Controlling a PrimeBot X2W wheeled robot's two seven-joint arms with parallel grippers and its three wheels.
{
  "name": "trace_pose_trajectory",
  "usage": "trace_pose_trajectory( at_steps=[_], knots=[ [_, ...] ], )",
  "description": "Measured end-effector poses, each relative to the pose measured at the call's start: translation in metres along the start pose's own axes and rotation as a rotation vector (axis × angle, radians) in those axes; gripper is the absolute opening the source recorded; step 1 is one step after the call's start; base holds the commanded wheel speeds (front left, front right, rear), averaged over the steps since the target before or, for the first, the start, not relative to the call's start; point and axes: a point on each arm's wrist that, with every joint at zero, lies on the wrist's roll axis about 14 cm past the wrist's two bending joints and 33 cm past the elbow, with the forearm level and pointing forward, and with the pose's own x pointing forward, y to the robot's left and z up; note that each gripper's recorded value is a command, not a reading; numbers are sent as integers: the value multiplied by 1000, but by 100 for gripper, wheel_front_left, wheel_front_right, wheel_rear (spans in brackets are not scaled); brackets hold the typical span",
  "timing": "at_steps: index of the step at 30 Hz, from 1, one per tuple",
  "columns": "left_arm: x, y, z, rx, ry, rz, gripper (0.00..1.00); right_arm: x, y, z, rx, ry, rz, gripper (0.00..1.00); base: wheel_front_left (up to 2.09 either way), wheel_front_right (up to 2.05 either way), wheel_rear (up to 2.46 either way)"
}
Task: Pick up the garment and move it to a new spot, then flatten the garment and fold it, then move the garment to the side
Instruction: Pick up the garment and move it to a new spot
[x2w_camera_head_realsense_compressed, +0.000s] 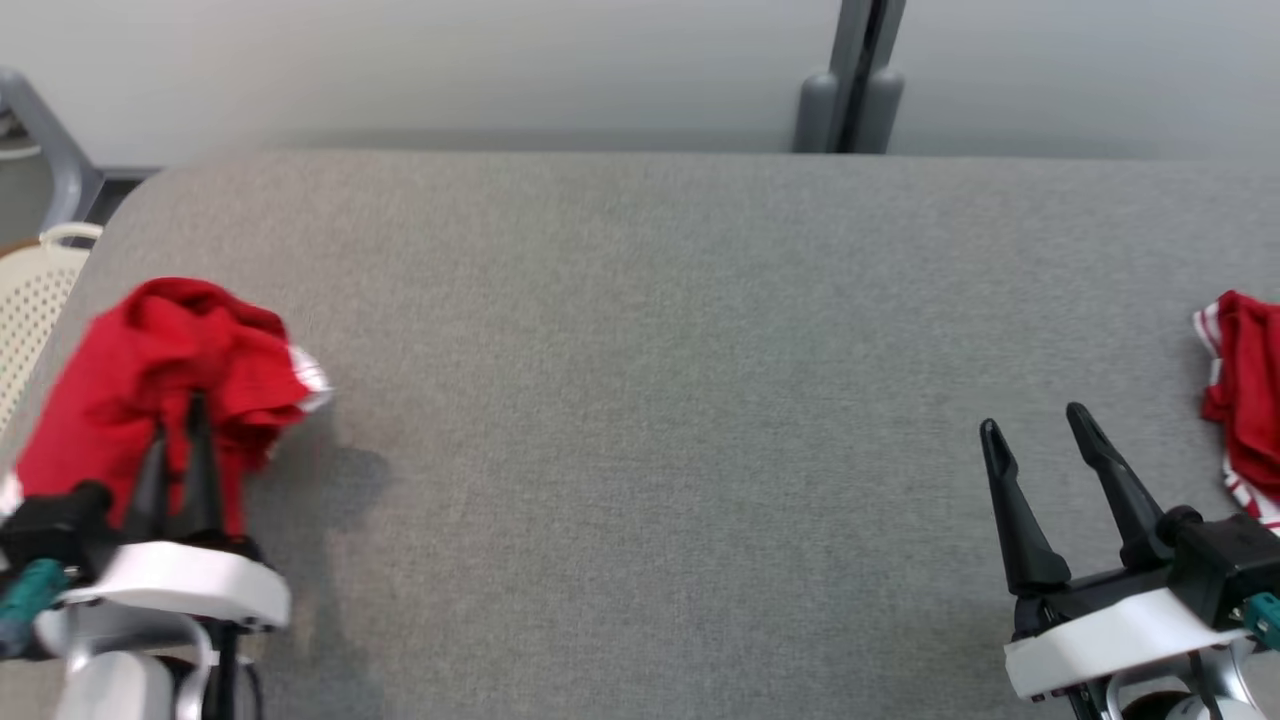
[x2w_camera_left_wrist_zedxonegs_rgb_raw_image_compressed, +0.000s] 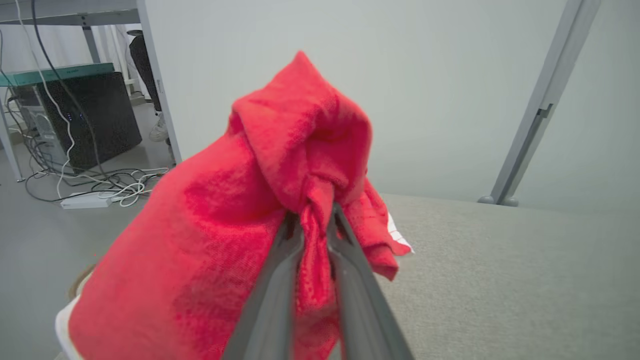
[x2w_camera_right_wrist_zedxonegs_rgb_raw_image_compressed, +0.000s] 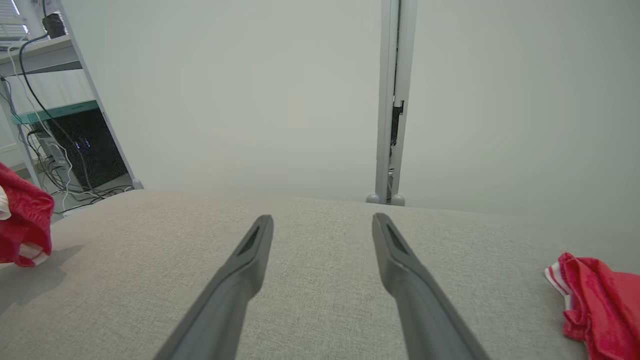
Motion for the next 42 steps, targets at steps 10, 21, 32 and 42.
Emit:
trace_pose_trajectory(
  at_steps=[10,21,32,42],
  knots=[
    [-11,-120,-7,-36,71,-327,0,-23,-19,16,2,-38,-77,100,0,0,0],
    [-3,-249,-40,-42,179,-693,0,-29,-53,9,22,-37,-181,100,0,0,0],
    [-47,-337,-112,-13,388,-992,100,-55,-95,-14,36,9,-335,100,0,0,0],
    [-41,-337,-82,-74,241,-982,100,-51,-94,-14,38,-5,-324,100,0,0,0]
  ],
)
